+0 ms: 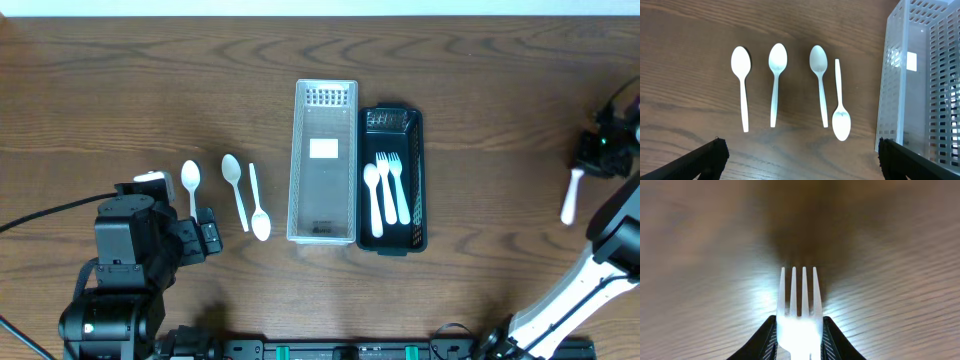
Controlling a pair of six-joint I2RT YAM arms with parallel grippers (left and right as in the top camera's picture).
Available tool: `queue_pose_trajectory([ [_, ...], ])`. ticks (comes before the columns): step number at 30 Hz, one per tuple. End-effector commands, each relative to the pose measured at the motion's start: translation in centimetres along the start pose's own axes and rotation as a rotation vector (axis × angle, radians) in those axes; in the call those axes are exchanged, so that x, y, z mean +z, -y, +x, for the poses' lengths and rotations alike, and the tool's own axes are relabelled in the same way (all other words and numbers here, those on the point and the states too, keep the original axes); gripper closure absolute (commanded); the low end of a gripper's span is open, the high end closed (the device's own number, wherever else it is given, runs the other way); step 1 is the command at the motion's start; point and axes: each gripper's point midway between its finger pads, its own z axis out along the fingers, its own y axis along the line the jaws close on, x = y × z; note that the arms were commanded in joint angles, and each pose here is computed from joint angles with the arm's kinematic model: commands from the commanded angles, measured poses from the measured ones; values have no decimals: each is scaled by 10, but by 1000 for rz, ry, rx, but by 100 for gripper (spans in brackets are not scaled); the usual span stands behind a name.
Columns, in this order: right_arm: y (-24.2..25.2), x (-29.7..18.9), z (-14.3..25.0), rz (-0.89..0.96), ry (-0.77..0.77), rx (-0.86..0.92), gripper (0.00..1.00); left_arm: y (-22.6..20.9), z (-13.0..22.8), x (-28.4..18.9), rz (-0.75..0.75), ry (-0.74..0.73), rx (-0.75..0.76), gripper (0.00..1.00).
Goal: Pack container
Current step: 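Move the right gripper to the last white fork and grasp it, then carry the fork into the dark green basket and release it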
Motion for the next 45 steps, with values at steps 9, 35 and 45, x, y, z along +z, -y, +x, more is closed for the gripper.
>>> queue_pose_trajectory([
  [9,-208,-169,24,-191,289,-212,99,-1,-4,-3,-3,9,-14,2],
  [35,-363,-42,177,-49,-173,-442,99,-2,2,-3,-7,-13,-14,2],
  [45,-362,-36,178,-44,-186,-478,79,-2,3,-3,-8,-16,-14,2],
])
